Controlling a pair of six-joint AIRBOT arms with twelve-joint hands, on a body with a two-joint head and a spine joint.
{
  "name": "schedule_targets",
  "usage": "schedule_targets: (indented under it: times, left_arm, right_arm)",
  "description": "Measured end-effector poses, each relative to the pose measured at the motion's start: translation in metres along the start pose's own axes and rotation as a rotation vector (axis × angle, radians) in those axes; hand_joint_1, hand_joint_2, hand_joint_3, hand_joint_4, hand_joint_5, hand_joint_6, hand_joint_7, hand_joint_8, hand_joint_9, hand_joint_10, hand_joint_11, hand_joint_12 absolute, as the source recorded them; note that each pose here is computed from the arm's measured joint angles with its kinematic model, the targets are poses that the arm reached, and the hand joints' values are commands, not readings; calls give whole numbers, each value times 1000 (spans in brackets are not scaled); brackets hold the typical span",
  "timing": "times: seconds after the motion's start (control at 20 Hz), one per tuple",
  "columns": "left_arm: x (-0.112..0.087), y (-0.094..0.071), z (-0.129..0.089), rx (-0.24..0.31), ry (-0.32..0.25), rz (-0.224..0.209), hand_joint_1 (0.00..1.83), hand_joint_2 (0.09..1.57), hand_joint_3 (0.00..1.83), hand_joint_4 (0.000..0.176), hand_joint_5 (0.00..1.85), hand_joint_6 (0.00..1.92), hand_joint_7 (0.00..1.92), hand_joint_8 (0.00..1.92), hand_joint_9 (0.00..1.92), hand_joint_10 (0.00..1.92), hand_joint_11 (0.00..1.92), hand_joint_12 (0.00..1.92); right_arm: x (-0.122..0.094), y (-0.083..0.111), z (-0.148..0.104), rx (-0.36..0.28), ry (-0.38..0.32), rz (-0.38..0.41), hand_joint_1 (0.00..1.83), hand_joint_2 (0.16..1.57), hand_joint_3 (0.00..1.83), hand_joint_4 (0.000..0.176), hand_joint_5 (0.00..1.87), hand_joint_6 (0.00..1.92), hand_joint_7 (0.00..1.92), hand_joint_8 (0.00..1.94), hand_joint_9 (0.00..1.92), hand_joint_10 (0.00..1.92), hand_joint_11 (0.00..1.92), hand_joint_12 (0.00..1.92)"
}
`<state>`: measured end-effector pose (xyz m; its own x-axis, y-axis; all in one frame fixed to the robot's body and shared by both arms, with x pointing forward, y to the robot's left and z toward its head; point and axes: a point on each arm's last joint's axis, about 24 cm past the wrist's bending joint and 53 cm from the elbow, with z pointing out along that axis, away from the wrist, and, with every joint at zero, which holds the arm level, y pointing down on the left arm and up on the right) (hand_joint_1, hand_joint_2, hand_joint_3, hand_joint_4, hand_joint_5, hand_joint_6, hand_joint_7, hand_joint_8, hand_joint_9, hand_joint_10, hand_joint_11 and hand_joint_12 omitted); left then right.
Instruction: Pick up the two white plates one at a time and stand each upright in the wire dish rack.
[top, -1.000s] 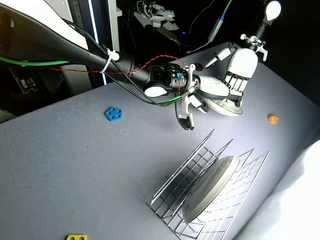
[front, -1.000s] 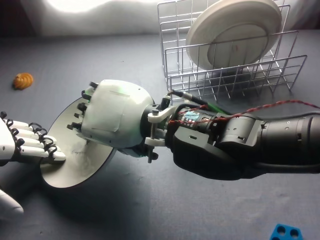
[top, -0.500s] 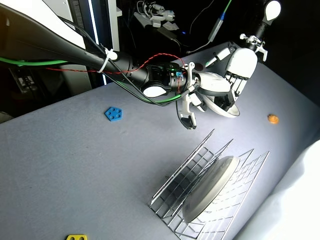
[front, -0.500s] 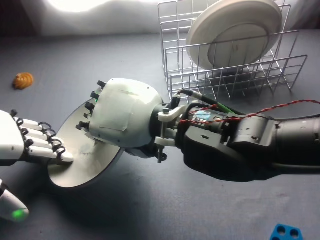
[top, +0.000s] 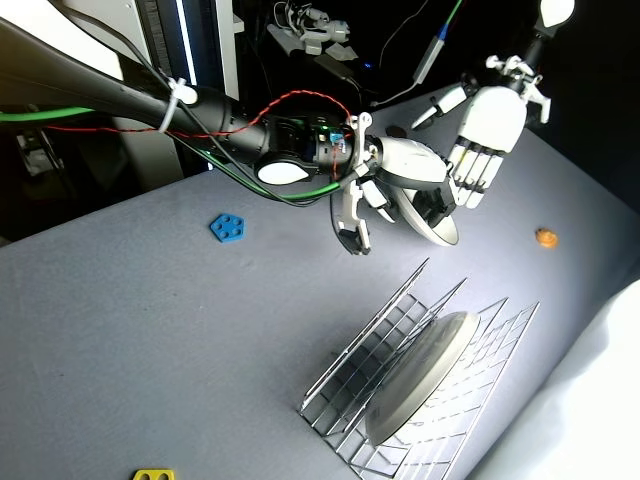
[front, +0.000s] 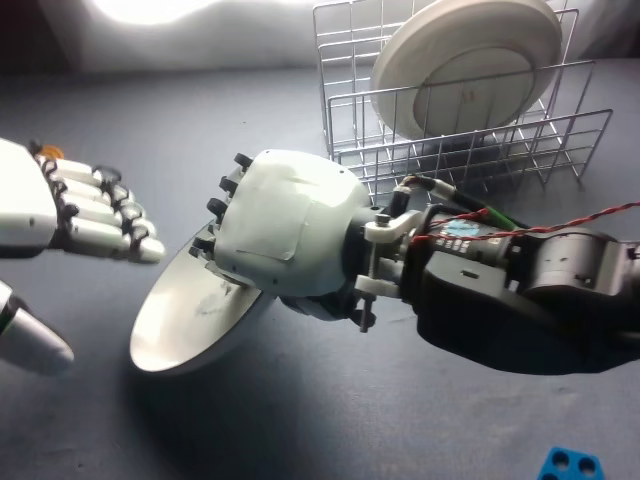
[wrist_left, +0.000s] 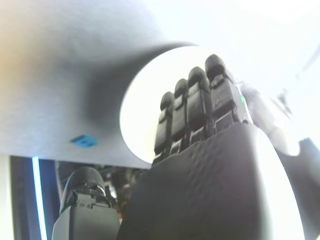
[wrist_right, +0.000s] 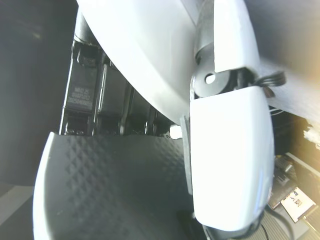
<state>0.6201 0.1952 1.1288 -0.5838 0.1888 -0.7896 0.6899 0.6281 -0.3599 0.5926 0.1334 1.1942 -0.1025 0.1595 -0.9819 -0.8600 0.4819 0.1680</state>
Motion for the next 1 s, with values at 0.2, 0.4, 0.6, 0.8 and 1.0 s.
schedule_targets:
  times: [0.2,0.4,0.6,0.8,1.0]
  left_arm:
    - [-17,-5,-7,16,-44,11,0,1026,0,0,106,2,133,2,112,2,0,251]
    - [-37,-7,-16,20,-97,21,0,1020,0,0,111,7,114,7,85,8,0,186]
    - [-42,-8,-18,25,-110,15,0,1018,0,0,124,1,134,0,113,4,0,222]
    - [-41,-8,-19,29,-107,13,0,1016,0,0,128,0,130,0,107,0,0,251]
    - [-43,1,-24,7,-113,8,0,1026,0,0,152,1,168,2,147,1,0,331]
  right_arm:
    - [-17,1,-9,11,-10,19,1377,1095,1,0,992,990,1006,822,958,1122,756,1147]
    - [-48,5,-19,17,-40,57,1384,1079,0,0,980,969,1073,744,1008,1061,776,1102]
    - [-75,8,-29,38,-45,119,1382,1087,0,0,963,1008,1056,759,986,1094,740,1117]
    - [-114,5,-39,70,-66,232,1381,1089,1,0,974,984,1030,801,985,1106,743,1139]
    - [-168,-1,-51,105,-133,386,1383,1084,0,0,975,1000,1055,752,999,1076,757,1121]
